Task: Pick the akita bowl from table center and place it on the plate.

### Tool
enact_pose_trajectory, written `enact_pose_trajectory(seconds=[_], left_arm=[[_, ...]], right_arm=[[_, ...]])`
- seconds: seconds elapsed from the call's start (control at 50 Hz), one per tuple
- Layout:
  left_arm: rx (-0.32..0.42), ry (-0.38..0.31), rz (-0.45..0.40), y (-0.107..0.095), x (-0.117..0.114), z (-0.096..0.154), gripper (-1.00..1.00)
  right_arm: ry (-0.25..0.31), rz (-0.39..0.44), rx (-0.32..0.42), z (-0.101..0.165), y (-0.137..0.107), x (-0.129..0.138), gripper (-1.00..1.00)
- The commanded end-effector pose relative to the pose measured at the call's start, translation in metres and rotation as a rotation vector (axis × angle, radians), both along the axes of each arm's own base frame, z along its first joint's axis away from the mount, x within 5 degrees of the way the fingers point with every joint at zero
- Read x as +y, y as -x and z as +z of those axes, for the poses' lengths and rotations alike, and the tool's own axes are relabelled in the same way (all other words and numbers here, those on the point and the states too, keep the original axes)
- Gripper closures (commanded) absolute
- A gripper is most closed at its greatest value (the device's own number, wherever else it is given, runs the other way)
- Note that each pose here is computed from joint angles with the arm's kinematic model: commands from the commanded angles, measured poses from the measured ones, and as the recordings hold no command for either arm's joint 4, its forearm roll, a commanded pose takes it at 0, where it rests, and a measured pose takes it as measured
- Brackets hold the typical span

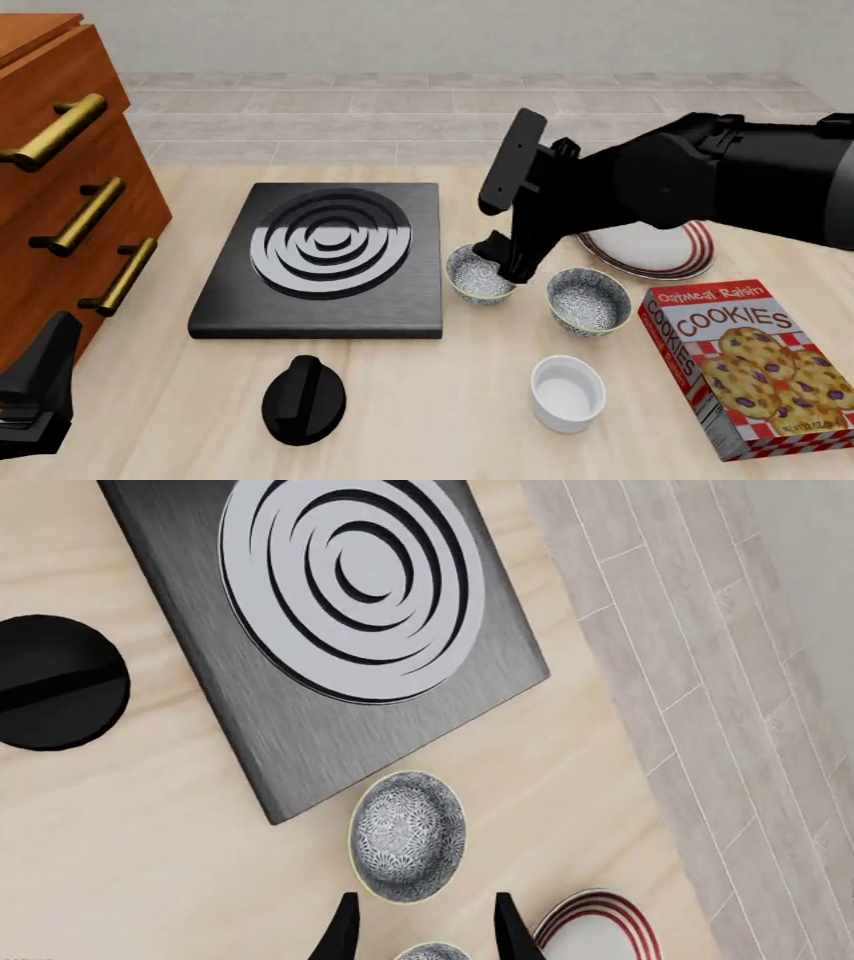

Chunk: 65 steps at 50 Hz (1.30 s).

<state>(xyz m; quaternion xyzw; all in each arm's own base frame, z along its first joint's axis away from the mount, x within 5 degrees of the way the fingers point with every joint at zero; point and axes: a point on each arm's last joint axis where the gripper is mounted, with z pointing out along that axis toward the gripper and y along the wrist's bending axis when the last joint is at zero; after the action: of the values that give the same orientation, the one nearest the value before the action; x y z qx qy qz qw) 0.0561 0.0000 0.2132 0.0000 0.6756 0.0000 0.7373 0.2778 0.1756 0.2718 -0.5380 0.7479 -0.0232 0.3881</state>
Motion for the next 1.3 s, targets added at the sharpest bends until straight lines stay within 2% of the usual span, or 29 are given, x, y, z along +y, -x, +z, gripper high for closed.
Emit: enact_pose_trajectory(seconds=[0.02, 0.14, 0.4, 0.68, 0.8, 1.08, 1.3], left_arm=[[0.000, 0.000, 0.000, 0.000, 0.000, 0.000, -1.00], [0.000, 0.000, 0.000, 0.000, 0.000, 0.000, -1.00], [0.000, 0.000, 0.000, 0.000, 0.000, 0.000, -1.00], [0.000, 0.000, 0.000, 0.000, 0.000, 0.000, -1.00], [0.000, 0.000, 0.000, 0.000, 0.000, 0.000, -1.00], [0.000, 0.000, 0.000, 0.000, 0.000, 0.000, -1.00], [0.000, 0.000, 0.000, 0.000, 0.000, 0.000, -1.00]], right_arm=[[0.093, 0.092, 0.048, -0.020, -0.017, 0.027, -1.00], [0.119, 0.094, 0.077, -0.028, -0.030, 0.032, -1.00], [0.160, 0.090, 0.157, -0.056, -0.028, 0.031, -1.00], [0.164, 0.073, 0.167, -0.070, -0.031, 0.026, -1.00], [0.196, 0.076, 0.177, -0.083, -0.039, 0.017, -1.00], [0.190, 0.072, 0.207, -0.102, -0.035, 0.026, -1.00], [0.207, 0.080, 0.224, -0.122, -0.033, 0.025, -1.00]])
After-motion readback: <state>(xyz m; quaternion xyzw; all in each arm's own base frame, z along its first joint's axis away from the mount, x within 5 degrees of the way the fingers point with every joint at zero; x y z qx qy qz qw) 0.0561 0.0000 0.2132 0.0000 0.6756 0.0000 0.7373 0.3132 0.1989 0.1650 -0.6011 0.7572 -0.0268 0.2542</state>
